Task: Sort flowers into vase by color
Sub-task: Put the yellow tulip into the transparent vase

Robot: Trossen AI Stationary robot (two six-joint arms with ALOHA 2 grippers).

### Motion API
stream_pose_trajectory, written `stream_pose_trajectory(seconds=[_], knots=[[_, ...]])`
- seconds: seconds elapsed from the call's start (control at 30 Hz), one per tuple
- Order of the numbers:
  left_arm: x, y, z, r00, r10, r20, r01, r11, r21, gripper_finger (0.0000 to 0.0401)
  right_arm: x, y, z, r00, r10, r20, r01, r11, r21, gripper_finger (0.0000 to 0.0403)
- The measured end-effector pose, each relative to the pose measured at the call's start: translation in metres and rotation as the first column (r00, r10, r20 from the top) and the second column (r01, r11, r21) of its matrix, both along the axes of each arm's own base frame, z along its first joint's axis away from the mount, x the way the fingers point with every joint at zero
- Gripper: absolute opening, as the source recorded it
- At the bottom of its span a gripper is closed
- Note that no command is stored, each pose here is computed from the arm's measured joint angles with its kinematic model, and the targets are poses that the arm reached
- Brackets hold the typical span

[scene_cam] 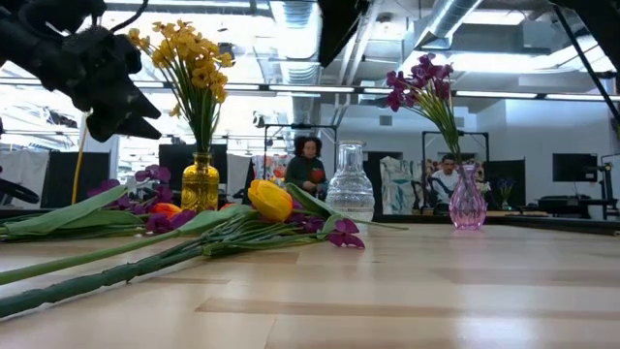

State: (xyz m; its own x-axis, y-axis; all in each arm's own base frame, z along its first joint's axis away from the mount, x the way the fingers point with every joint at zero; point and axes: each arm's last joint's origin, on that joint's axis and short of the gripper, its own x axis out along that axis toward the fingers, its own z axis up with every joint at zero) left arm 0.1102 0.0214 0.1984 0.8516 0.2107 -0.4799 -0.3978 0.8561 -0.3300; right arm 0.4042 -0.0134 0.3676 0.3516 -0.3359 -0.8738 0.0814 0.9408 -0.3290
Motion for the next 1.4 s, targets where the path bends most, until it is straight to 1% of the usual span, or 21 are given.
stream_pose_trajectory(seconds=[0.07, 0.17, 0.23, 0.33, 0.5, 0.67, 0.77, 0.83, 0.97, 1.07, 1.13, 1.27, 1.4], knots=[[0.001, -0.004, 0.001, 0.999, -0.026, 0.021, 0.027, 0.999, -0.037, 0.0229, -0.004, 0.005, -0.001, 0.999, 0.004, -0.039, -0.004, 1.000, 0.001, 0.0260], [0.005, -0.011, 0.002, 0.997, -0.062, 0.047, 0.066, 0.995, -0.069, 0.0229, -0.012, 0.013, -0.003, 0.994, -0.026, -0.105, 0.028, 1.000, 0.013, 0.0260], [0.008, -0.017, 0.004, 0.993, -0.097, 0.065, 0.103, 0.991, -0.084, 0.0229, -0.012, 0.019, -0.005, 0.994, -0.026, -0.103, 0.028, 0.999, 0.017, 0.0260], [0.013, -0.025, 0.005, 0.985, -0.143, 0.092, 0.152, 0.983, -0.098, 0.0229, -0.020, 0.029, -0.002, 0.994, 0.002, -0.111, 0.000, 1.000, 0.017, 0.0260], [0.019, -0.038, 0.006, 0.977, -0.179, 0.115, 0.193, 0.973, -0.125, 0.0229, -0.047, 0.044, 0.007, 0.995, -0.030, -0.094, 0.033, 0.999, 0.032, 0.0260], [0.024, -0.049, 0.002, 0.982, -0.164, 0.091, 0.176, 0.974, -0.140, 0.0229, -0.085, 0.059, 0.010, 0.991, -0.123, -0.045, 0.121, 0.992, -0.034, 0.0260], [0.027, -0.054, 0.001, 0.982, -0.161, 0.100, 0.174, 0.974, -0.142, 0.0229, -0.107, 0.068, 0.001, 0.987, -0.158, -0.013, 0.157, 0.984, -0.079, 0.0260], [0.030, -0.057, 0.001, 0.981, -0.160, 0.111, 0.175, 0.975, -0.136, 0.0229, -0.119, 0.075, -0.007, 0.989, -0.147, 0.014, 0.148, 0.985, -0.089, 0.0260], [0.034, -0.061, 0.007, 0.982, -0.141, 0.128, 0.158, 0.979, -0.133, 0.0229, -0.134, 0.086, -0.025, 0.993, -0.100, 0.061, 0.104, 0.992, -0.071, 0.0260], [0.038, -0.063, 0.015, 0.982, -0.122, 0.141, 0.139, 0.984, -0.111, 0.0229, -0.140, 0.093, -0.039, 0.994, -0.070, 0.088, 0.076, 0.995, -0.058, 0.0260], [0.042, -0.065, 0.022, 0.982, -0.119, 0.144, 0.131, 0.988, -0.075, 0.0229, -0.141, 0.097, -0.050, 0.993, -0.057, 0.104, 0.062, 0.997, -0.048, 0.0260], [0.050, -0.067, 0.030, 0.987, -0.100, 0.124, 0.095, 0.994, 0.044, 0.0229, -0.140, 0.106, -0.071, 0.992, -0.029, 0.120, 0.034, 0.999, -0.039, 0.0260], [0.056, -0.067, 0.027, 0.995, -0.044, 0.089, 0.030, 0.989, 0.147, 0.0229, -0.137, 0.113, -0.094, 0.993, 0.027, 0.115, -0.021, 0.999, -0.048, 0.0260]])
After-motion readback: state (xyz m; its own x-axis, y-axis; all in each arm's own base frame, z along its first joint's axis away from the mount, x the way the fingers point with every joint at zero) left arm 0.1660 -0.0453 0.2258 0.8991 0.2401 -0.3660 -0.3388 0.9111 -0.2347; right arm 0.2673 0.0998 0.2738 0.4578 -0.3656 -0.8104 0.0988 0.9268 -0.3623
